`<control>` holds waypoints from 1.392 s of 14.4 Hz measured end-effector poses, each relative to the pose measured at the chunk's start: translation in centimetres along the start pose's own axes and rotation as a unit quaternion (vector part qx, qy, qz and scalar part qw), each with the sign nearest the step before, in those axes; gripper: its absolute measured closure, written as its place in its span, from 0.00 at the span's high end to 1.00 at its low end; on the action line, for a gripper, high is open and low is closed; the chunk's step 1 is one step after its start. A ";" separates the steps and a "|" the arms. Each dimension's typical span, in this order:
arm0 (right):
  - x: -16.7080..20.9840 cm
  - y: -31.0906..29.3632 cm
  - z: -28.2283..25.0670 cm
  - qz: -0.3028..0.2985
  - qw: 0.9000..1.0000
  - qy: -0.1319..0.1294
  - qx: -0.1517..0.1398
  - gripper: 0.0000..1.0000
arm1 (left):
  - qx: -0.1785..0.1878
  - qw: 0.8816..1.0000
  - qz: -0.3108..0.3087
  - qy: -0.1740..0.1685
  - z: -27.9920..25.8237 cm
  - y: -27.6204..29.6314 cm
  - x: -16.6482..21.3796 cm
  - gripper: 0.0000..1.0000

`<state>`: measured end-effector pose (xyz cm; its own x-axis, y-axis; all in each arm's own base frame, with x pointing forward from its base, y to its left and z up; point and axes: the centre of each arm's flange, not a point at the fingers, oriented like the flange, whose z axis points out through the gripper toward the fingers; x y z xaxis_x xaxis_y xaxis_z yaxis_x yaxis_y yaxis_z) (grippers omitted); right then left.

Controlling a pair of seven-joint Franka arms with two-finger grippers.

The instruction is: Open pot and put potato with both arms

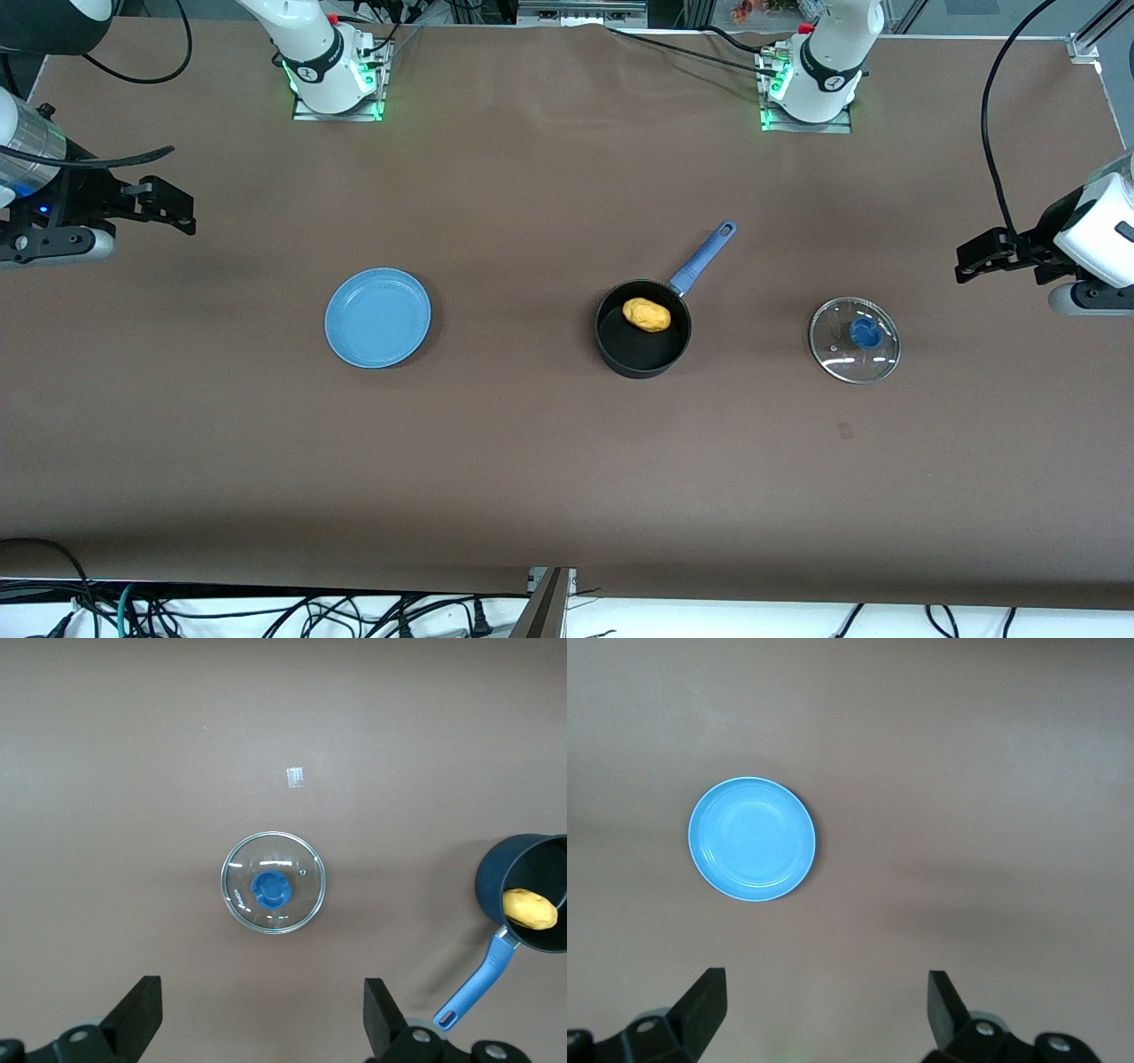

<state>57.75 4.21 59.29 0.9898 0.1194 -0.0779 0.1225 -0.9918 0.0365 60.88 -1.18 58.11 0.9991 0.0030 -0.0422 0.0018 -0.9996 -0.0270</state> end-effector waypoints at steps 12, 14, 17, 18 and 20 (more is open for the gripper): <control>0.0 0.0 0.0 -0.001 1.000 0.000 0.000 1.00 | 0.020 0.999 0.016 0.033 -4.3 5.4 -2.9 1.00; 0.0 0.0 0.0 -0.001 1.000 0.000 0.000 1.00 | 0.014 0.999 0.011 0.033 -4.6 5.1 -3.4 1.00; 0.0 0.0 0.0 -0.001 1.000 0.000 0.000 1.00 | 0.014 0.999 0.009 0.035 -4.7 5.1 -3.7 1.00; 0.0 0.0 0.0 -0.001 1.000 0.000 0.000 1.00 | 0.014 0.999 0.010 0.036 -4.4 5.0 -3.6 1.00; 0.0 0.0 0.0 -0.001 1.000 0.000 0.000 1.00 | 0.009 0.999 0.014 0.038 -3.6 4.2 -3.2 1.00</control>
<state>57.75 4.25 59.29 0.9896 0.1207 -0.0779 0.1239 -0.9916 0.0364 57.86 -5.52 61.71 0.9991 -0.0286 0.0322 -0.0271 -0.9986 -0.0457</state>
